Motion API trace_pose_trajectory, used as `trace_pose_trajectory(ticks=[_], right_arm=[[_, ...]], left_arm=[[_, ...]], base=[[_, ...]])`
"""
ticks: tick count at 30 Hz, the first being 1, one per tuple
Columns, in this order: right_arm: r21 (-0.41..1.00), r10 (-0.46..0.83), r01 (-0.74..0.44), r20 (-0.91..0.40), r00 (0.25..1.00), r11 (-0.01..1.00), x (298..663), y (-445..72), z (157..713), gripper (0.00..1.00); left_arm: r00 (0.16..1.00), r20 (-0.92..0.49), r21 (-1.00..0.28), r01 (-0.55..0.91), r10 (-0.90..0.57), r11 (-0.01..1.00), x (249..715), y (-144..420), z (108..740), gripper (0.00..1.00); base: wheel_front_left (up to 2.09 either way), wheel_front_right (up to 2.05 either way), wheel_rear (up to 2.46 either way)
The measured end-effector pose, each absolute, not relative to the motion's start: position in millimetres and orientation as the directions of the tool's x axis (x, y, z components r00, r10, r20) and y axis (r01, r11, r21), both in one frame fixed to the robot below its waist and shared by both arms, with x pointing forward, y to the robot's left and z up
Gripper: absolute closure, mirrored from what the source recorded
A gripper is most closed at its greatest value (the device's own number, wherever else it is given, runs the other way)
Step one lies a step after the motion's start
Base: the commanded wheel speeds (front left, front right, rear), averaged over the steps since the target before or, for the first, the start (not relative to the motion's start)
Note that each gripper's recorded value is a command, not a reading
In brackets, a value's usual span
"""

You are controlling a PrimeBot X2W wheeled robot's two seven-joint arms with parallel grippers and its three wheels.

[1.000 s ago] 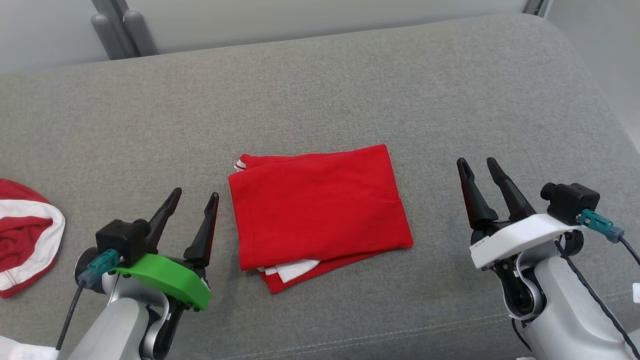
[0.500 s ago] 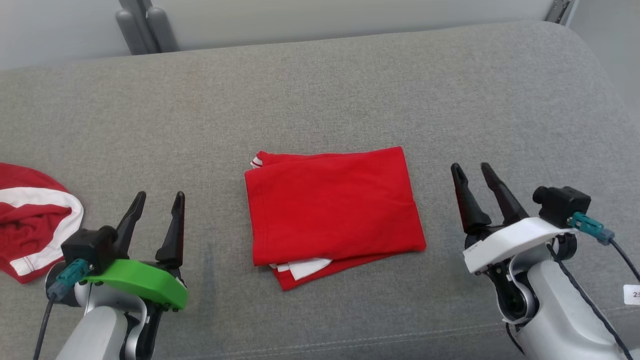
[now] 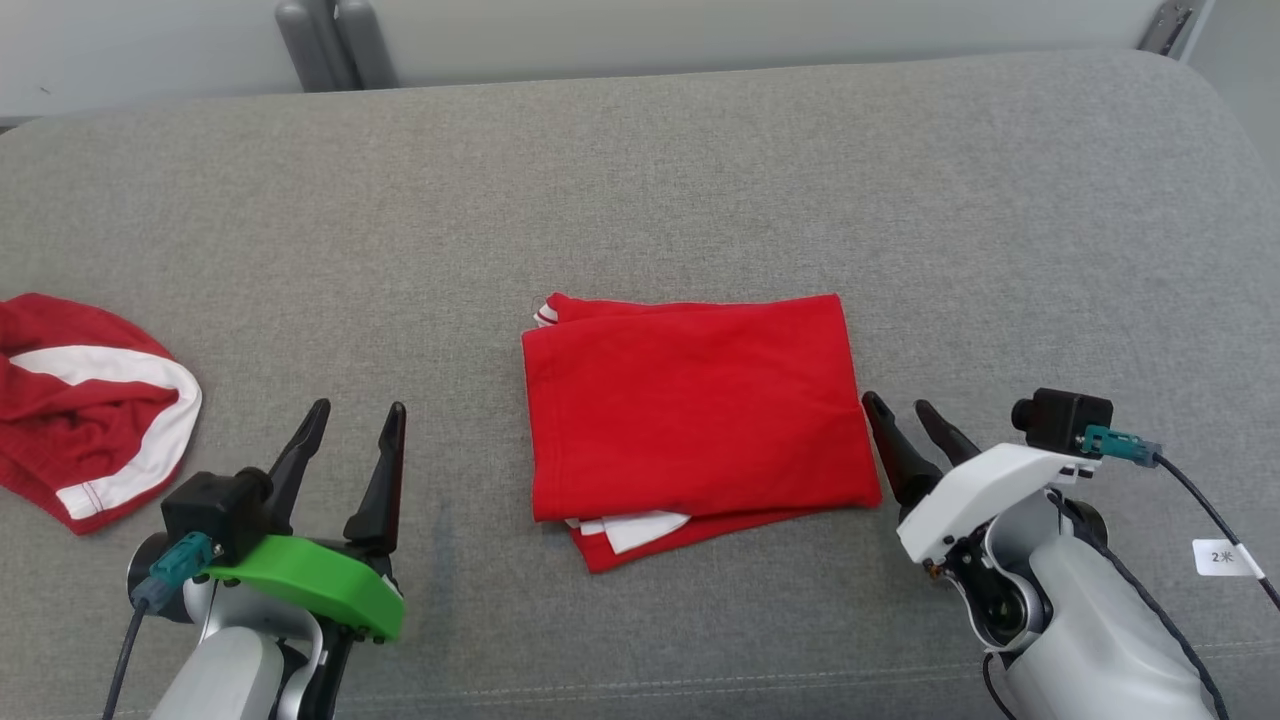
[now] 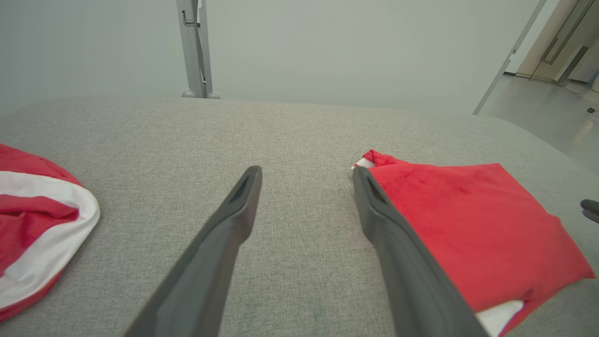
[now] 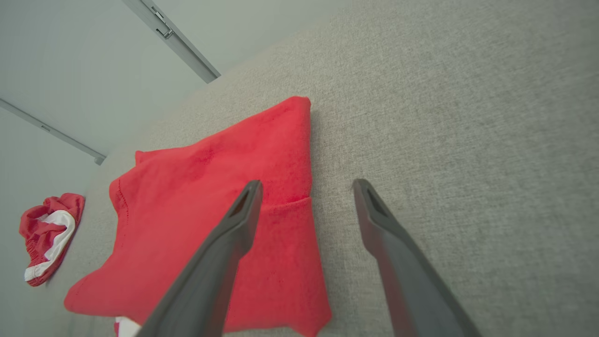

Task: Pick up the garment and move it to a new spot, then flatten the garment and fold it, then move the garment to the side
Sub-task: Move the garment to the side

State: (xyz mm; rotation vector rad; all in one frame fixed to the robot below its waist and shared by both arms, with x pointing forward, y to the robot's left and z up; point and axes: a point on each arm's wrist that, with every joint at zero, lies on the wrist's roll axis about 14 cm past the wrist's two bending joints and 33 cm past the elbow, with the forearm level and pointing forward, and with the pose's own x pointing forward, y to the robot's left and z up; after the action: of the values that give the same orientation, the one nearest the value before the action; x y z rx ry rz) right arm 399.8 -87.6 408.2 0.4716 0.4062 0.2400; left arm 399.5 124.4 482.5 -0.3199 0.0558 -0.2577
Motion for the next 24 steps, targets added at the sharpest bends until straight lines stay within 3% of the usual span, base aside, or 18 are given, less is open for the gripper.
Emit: trace_pose_trajectory(ticks=[14,20,21,22,24], right_arm=[[0.507,0.346,-0.054,-0.505,0.791,0.861,411,-70,377,0.0],[0.528,0.377,-0.056,-0.524,0.764,0.847,415,-60,375,0.03],[0.529,0.384,-0.061,-0.528,0.758,0.846,414,-59,375,0.21],[0.532,0.393,-0.068,-0.528,0.753,0.844,414,-57,375,0.53],[0.531,0.398,-0.074,-0.529,0.749,0.844,414,-55,375,1.0]], left_arm=[[0.978,-0.026,-0.305,0.188,-0.206,0.933,394,146,477,0.0],[0.983,-0.027,-0.301,0.164,-0.18,0.939,394,155,477,0.0],[0.983,-0.027,-0.302,0.163,-0.179,0.939,394,155,477,0.0],[0.984,-0.027,-0.303,0.161,-0.178,0.939,394,155,477,0.0],[0.984,-0.026,-0.304,0.161,-0.177,0.939,394,155,477,0.0]], base=[[0.0,0.0,0.0],[0.0,0.0,0.0],[0.0,0.0,0.0],[0.0,0.0,0.0],[0.0,0.0,0.0]])
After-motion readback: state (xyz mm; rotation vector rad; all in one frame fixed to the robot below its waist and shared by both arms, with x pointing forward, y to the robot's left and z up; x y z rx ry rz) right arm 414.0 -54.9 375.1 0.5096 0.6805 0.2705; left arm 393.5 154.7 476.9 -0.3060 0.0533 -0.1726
